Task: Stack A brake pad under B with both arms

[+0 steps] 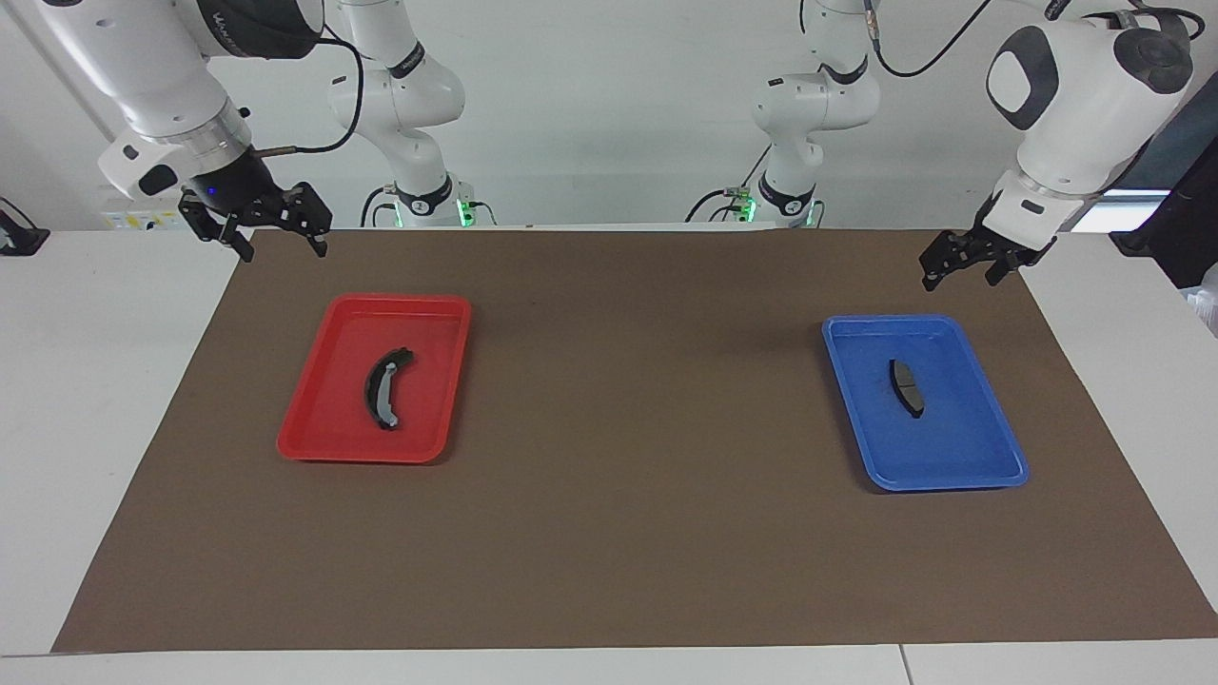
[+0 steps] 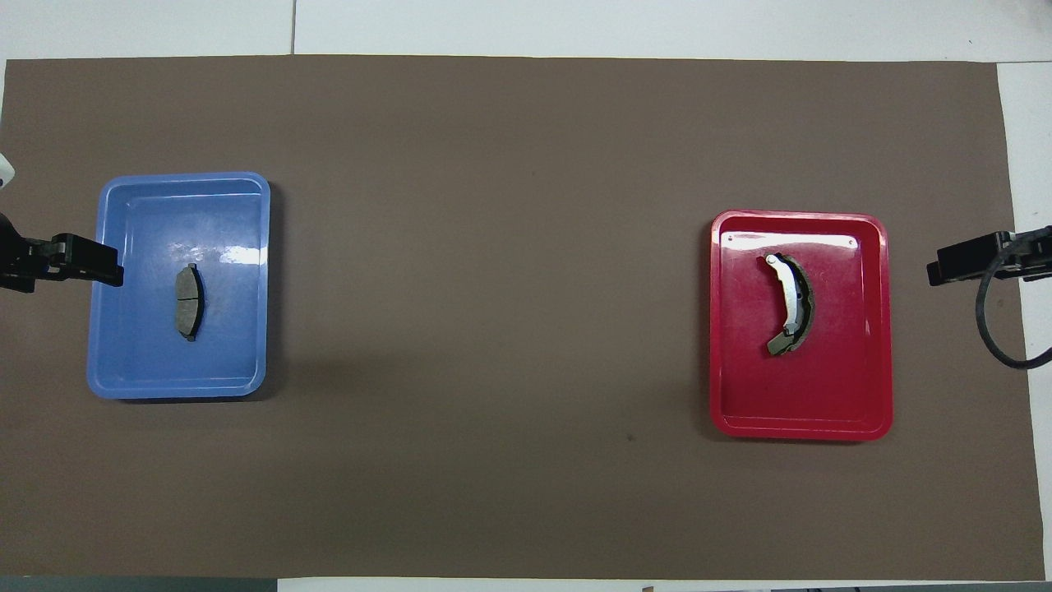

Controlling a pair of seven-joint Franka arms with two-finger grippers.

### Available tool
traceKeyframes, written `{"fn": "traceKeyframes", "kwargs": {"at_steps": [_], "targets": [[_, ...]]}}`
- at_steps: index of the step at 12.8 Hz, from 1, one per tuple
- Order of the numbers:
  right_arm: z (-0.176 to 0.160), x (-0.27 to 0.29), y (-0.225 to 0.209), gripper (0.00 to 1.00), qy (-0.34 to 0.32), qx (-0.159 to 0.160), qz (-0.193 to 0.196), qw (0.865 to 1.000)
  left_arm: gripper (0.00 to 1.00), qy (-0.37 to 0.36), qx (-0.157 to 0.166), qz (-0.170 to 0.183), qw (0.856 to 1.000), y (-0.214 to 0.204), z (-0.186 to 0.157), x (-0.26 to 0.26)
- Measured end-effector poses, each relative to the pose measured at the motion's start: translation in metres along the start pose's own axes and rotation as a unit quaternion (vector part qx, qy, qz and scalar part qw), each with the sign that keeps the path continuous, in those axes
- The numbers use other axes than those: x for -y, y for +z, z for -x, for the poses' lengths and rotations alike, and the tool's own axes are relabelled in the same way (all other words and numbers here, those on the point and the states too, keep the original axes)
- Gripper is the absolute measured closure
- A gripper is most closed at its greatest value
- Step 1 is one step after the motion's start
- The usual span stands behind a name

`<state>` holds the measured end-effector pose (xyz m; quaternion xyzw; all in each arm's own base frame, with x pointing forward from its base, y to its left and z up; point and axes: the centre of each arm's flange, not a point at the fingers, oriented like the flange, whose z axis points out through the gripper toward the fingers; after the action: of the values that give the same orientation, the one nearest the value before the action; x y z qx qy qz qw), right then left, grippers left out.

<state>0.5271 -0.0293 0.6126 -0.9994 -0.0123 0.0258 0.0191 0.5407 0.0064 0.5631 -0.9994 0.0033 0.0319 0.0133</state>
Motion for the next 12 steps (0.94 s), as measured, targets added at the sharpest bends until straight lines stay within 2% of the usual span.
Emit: {"fn": "traceKeyframes", "kwargs": {"at_steps": [12], "targets": [[-0.0003, 0.0044, 0.0002, 0.00, -0.004, 0.000, 0.000, 1.000, 0.01, -0.010, 0.000, 0.001, 1.000, 0.0003, 0.0003, 0.0112]]}}
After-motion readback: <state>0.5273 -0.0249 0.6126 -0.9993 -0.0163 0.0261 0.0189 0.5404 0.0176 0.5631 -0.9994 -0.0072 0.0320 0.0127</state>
